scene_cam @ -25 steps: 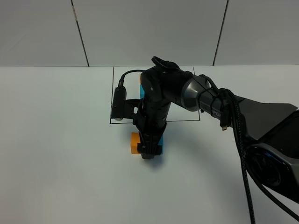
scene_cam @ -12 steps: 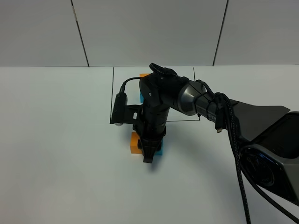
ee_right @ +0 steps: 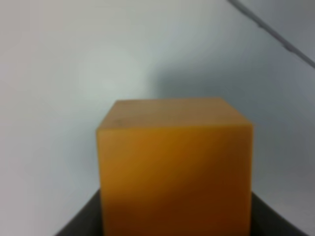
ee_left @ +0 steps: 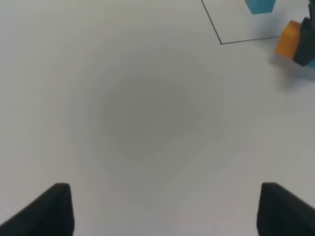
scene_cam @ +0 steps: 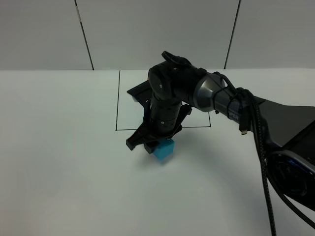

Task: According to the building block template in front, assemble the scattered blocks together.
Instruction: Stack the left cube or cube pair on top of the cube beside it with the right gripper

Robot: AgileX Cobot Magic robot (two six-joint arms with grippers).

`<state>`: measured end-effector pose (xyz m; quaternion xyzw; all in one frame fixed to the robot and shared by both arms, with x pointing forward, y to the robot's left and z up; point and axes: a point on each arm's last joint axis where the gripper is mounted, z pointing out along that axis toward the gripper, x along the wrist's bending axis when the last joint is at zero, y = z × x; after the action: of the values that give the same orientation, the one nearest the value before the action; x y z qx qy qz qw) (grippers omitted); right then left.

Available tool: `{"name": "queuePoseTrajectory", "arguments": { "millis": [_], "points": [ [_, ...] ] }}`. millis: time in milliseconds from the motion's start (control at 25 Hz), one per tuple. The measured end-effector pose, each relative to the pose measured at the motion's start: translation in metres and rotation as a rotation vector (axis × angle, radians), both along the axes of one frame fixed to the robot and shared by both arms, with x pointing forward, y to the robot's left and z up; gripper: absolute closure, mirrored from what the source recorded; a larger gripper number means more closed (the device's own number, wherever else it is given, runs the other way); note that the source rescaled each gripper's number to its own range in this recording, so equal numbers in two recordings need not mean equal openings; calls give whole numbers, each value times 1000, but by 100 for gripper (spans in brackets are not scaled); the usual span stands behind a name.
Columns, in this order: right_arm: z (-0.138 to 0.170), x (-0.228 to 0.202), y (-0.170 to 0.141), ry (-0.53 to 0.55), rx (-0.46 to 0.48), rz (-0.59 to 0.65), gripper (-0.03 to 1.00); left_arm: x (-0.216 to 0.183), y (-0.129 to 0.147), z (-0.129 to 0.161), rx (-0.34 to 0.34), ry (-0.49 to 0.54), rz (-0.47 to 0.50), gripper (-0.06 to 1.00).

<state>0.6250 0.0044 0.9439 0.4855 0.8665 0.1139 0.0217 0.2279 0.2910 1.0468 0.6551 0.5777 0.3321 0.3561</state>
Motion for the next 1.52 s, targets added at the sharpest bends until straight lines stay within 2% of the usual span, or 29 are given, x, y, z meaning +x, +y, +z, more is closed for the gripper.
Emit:
{"name": "queuePoseTrajectory", "arguments": {
  "millis": [200,400,560,840,1520],
  "points": [
    [15,-1,-4,25,34,-316,95,0,0,0,0,0,0,25],
    [16,1,-2,42,84,-504,95,0,0,0,0,0,0,25],
    [14,1,-1,40,95,-537,95,0,0,0,-1,0,0,25],
    [-11,4,-1,55,39,-548,95,0,0,0,-1,0,0,25],
    [-45,7,4,87,27,-583,95,0,0,0,0,0,0,25]
  ]
}}
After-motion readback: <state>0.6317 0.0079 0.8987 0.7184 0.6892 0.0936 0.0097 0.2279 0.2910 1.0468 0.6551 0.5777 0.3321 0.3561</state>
